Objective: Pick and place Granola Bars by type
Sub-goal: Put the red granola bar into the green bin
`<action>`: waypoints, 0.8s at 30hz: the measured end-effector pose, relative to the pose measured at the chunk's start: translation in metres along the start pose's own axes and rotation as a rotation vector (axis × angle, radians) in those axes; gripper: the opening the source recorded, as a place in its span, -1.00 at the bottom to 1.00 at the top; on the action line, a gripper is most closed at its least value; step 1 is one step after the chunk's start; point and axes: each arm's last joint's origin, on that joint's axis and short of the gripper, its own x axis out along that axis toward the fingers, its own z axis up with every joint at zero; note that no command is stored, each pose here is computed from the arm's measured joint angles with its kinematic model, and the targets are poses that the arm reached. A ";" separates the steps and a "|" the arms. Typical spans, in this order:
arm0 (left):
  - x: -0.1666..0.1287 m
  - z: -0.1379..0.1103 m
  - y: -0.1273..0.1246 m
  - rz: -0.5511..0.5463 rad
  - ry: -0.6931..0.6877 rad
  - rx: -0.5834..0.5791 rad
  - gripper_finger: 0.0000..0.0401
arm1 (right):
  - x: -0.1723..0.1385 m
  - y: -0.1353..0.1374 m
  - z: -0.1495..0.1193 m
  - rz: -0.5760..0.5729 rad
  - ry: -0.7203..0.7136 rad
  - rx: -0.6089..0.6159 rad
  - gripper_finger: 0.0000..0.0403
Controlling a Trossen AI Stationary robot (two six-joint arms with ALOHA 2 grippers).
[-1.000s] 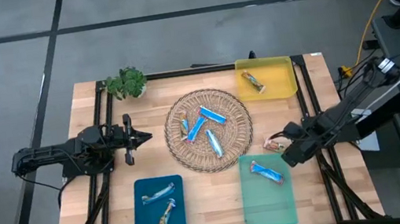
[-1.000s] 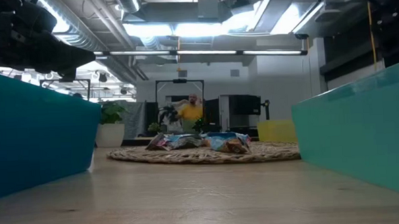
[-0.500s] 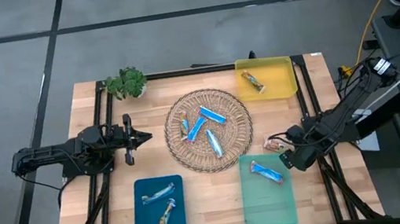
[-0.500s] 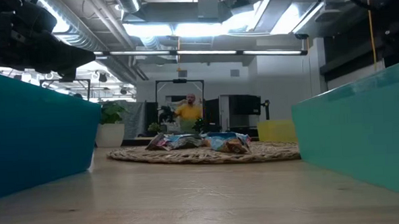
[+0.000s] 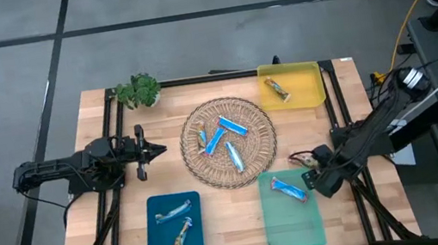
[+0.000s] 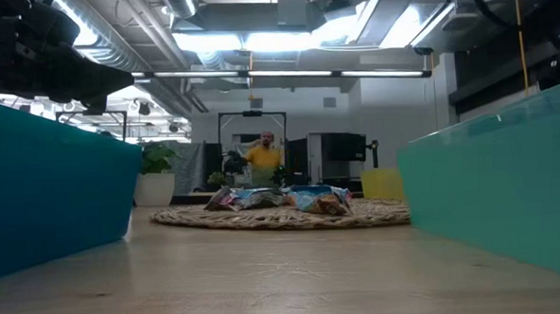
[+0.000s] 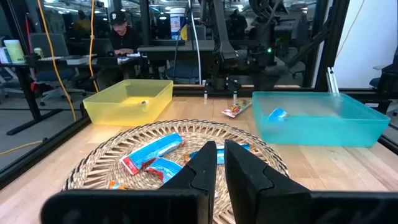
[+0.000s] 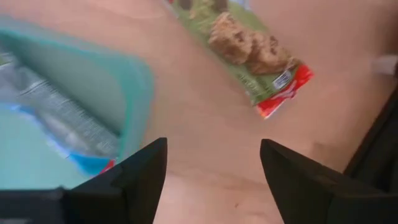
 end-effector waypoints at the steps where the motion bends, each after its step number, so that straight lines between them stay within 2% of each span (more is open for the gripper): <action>1: 0.000 0.000 0.000 0.000 0.000 0.000 -0.87 | 0.002 0.000 0.000 -0.015 -0.008 0.002 0.29; 11: 0.000 0.000 0.000 0.000 0.000 0.000 -0.88 | 0.020 -0.013 0.008 -0.129 -0.065 0.056 0.29; 16: 0.000 0.000 0.000 0.000 0.001 0.000 -0.87 | 0.033 -0.019 0.016 -0.068 -0.041 0.092 0.29; 24: 0.000 0.000 0.000 0.000 0.000 0.000 -0.87 | 0.035 -0.020 0.026 -0.065 -0.097 0.103 0.29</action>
